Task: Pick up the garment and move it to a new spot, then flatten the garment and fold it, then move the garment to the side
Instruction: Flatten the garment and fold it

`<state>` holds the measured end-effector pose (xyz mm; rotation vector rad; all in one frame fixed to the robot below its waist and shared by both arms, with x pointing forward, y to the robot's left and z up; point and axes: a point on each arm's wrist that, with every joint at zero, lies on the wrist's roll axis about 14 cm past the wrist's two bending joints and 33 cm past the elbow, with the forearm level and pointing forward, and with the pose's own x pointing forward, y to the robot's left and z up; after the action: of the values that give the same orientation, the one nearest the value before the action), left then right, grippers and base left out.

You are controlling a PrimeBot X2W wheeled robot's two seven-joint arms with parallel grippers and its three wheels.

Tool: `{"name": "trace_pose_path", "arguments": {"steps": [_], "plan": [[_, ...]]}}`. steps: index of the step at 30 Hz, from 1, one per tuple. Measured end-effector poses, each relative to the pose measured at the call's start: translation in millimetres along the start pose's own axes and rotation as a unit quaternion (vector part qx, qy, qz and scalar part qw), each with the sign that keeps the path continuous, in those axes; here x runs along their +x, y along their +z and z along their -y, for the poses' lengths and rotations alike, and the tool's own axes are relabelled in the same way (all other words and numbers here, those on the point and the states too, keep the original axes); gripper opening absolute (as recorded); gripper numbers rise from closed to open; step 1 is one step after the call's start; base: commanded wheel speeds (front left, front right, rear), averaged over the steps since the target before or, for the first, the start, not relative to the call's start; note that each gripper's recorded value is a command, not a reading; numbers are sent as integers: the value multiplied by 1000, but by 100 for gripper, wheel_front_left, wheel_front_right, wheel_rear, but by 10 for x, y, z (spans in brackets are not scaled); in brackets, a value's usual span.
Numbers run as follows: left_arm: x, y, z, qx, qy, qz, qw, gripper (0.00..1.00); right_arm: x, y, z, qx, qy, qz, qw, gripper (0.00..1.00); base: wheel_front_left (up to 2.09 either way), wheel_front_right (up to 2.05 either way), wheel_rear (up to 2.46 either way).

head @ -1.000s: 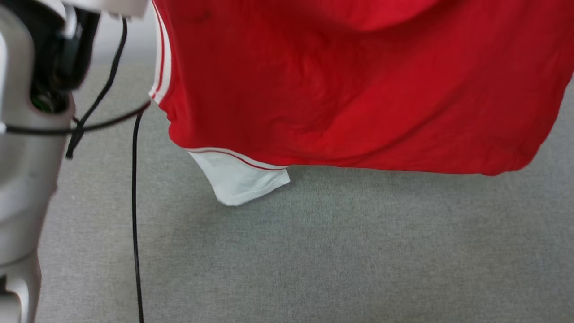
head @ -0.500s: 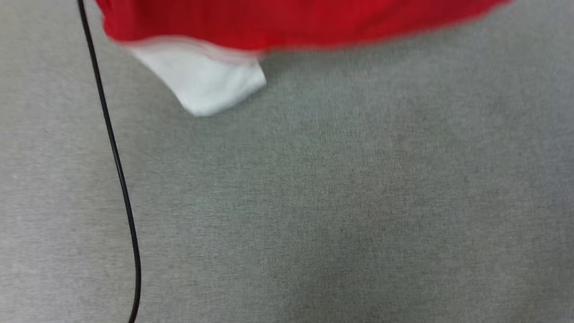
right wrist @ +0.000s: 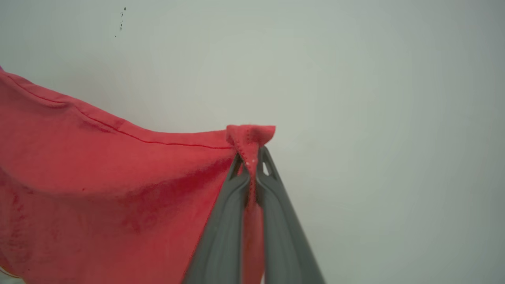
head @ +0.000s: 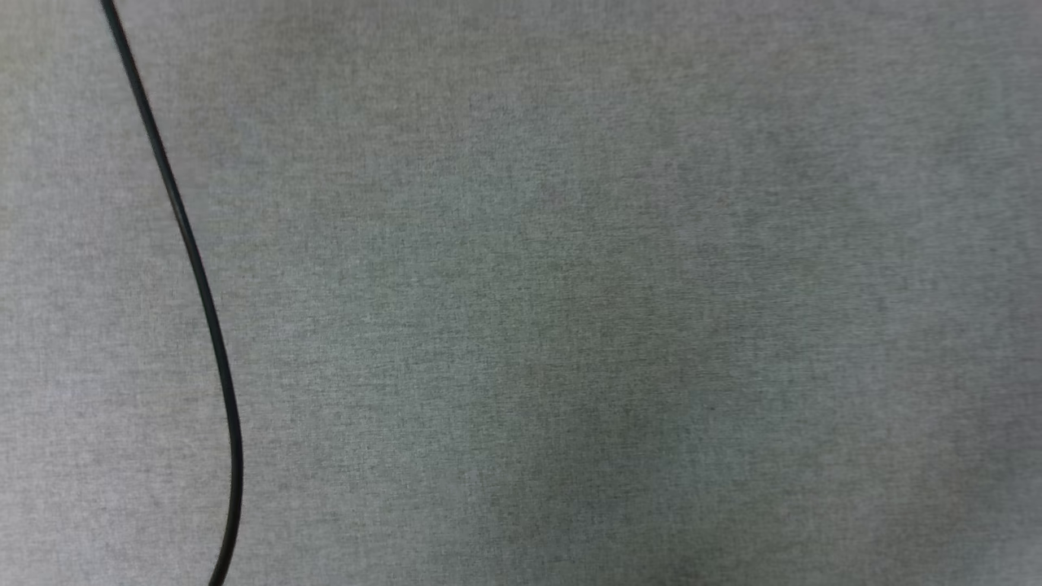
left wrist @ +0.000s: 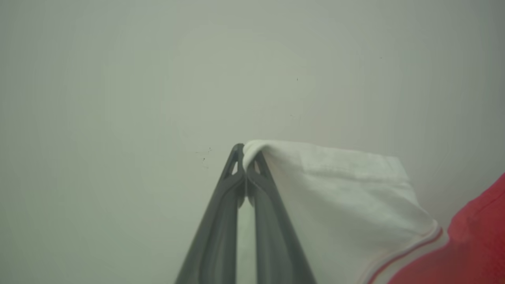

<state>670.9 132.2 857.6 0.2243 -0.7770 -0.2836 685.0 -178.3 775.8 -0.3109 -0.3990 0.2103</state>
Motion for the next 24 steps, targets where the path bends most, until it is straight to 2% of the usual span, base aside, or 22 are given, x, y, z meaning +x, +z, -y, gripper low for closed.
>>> {"name": "trace_pose_path", "arguments": {"steps": [2,7,8,15,19,24], "plan": [[-26,-97,1,-1,0,-8,1000,0,22,-74,-29,0,3,-4,1000,0,0,0,0],[-289,-675,28,-16,3,-63,998,0,18,-596,-275,7,28,-47,998,0,0,0,0],[-423,-865,56,-27,5,-84,996,0,-55,-821,-391,12,41,-70,997,0,0,0,0],[-917,-1313,192,-49,-2,-148,988,0,-319,-1208,-643,37,68,-105,991,0,0,0,0],[-1303,-1457,217,-53,1,-185,981,0,-599,-1433,-854,61,91,-131,985,0,0,0,0],[-1813,-1423,255,-69,16,-212,975,0,-1009,-1552,-986,90,108,-154,978,0,0,0,0]]}}
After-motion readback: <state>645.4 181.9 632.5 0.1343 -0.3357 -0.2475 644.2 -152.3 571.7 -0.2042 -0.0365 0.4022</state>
